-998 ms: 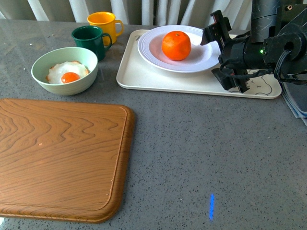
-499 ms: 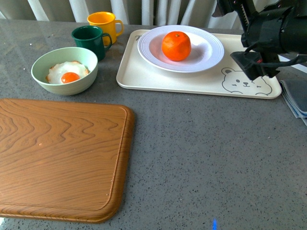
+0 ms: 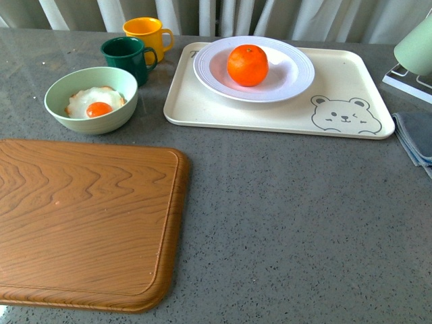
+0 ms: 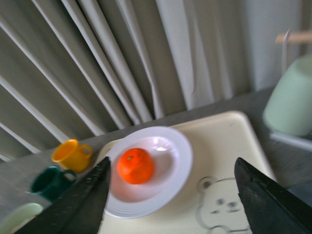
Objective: Place orange and plate with both arms
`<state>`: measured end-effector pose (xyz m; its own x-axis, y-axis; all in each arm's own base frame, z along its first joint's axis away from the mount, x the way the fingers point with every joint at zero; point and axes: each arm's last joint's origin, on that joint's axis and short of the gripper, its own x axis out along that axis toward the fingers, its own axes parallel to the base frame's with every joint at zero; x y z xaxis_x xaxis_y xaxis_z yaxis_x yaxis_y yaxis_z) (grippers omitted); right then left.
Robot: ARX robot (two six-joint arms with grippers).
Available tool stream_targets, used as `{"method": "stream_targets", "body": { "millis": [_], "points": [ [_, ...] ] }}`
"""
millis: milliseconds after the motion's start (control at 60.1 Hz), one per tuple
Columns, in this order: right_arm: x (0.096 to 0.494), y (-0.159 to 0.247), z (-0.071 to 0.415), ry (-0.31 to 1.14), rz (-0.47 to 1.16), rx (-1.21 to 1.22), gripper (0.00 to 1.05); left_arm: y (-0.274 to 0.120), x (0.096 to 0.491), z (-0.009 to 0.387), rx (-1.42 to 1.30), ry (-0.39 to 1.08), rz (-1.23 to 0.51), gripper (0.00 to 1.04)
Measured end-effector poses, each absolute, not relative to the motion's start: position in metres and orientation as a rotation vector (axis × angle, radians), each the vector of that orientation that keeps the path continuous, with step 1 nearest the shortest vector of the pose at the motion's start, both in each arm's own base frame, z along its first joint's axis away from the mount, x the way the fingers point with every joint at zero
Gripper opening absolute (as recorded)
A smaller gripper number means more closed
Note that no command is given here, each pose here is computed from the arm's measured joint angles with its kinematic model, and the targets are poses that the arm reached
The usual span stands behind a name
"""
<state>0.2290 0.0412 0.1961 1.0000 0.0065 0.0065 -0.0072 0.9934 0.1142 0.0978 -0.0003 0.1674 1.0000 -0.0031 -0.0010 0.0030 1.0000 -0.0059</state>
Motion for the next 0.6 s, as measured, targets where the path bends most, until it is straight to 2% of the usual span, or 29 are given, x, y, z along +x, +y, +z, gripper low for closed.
{"method": "stream_targets", "body": {
  "millis": [283, 599],
  "points": [
    [0.192, 0.022, 0.181, 0.007, 0.006, 0.019, 0.01, 0.000, 0.098, 0.167, -0.006, 0.001, -0.003, 0.96],
    [0.163, 0.006, 0.171, 0.016, 0.026, 0.005, 0.02, 0.000, 0.098, 0.167, -0.006, 0.001, -0.003, 0.96]
  ]
}}
